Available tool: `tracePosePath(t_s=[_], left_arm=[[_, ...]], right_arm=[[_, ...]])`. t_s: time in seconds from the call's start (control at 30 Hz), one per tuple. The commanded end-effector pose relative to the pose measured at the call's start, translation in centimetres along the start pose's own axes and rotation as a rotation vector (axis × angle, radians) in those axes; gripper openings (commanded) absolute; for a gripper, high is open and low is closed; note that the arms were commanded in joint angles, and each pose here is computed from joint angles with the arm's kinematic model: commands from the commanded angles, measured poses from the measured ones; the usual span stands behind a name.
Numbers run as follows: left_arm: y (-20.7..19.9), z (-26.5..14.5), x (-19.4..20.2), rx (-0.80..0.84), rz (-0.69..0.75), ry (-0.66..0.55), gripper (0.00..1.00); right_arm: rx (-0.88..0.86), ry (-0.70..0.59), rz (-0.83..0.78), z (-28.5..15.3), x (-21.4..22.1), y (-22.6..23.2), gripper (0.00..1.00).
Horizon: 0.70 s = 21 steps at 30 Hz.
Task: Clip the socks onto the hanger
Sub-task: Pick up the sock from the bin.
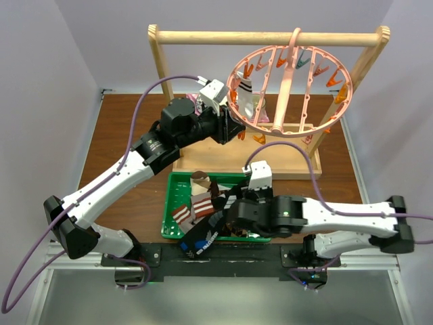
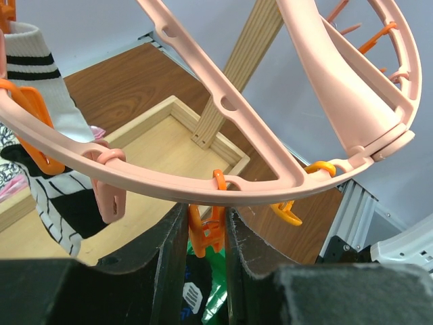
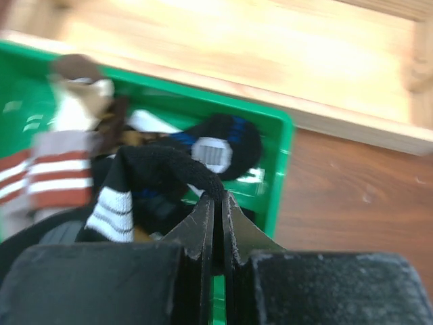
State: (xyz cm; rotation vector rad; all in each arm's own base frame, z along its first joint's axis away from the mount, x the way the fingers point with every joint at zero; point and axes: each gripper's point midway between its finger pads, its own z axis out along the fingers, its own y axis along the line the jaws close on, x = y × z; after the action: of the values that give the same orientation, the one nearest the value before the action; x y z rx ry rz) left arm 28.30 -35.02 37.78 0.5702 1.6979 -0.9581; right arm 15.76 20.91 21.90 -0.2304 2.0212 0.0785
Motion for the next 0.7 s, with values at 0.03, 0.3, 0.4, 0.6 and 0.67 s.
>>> tracePosePath(t_s=[0.03, 0.3, 0.4, 0.6, 0.67], left_arm=[[-0.7, -0.7, -0.5, 0.024, -0.007, -0.016, 0.00], [-0.5, -0.6, -0.4, 0.015, 0.000, -0.014, 0.00], [-0.5, -0.5, -0.3, 0.012, -0.002, -0.007, 0.00], [-0.4, -0.5, 0.0, 0.008, -0.005, 0.003, 0.00], [-0.4, -0.6, 0.1, 0.009, -0.005, 0.005, 0.00]], right_arm=[[0.273, -0.076, -0.030, -0.1, -0.9, -4.4, 0.12], [-0.176, -0.177, -0.239, -3.6, -2.9, 3.6, 0.64], [-0.548, -0.226, -0.276, -7.0, -3.7, 7.9, 0.73], [-0.736, -0.080, -0.674, -8.5, 2.2, 14.0, 0.72], [-0.776, -0.068, -0.704, -8.7, 3.1, 15.2, 0.72]])
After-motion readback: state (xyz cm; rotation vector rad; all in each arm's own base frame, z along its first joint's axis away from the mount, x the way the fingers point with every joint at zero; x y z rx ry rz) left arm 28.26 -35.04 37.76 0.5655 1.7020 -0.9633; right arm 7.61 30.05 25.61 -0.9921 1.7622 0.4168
